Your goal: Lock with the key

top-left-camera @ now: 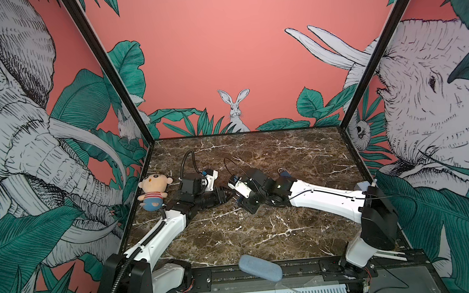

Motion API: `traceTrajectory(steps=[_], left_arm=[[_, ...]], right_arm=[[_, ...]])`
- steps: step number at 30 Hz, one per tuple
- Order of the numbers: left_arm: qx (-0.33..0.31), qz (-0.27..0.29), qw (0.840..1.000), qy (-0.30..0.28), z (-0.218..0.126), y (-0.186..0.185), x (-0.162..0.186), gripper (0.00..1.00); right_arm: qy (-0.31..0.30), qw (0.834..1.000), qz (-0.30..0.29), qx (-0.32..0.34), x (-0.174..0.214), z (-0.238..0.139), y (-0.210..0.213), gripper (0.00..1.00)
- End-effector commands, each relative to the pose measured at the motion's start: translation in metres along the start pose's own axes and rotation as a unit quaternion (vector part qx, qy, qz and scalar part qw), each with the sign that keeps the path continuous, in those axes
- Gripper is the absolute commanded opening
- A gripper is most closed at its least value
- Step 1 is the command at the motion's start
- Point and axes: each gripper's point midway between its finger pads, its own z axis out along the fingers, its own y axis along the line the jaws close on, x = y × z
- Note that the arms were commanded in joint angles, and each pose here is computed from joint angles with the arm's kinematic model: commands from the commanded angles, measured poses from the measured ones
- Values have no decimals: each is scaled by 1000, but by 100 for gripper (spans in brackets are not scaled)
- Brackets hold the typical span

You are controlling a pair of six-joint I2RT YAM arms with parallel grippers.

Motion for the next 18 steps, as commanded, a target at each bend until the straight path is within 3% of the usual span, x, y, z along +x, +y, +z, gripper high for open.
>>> traceTrajectory(steps=[1,7,18], left_arm=[[-13,17,999,-24,-7,-5,-12,43],[-10,19,999,-38,-6,-7,-19,45],[54,24,998,-18,4,-25,-21,45]], right_arm=[[-35,999,4,1,-18,-13,-1,9],[-36,999,5,-4,-18,-14,1,9],[-40,999,9,-16,-22,-14,5,8]])
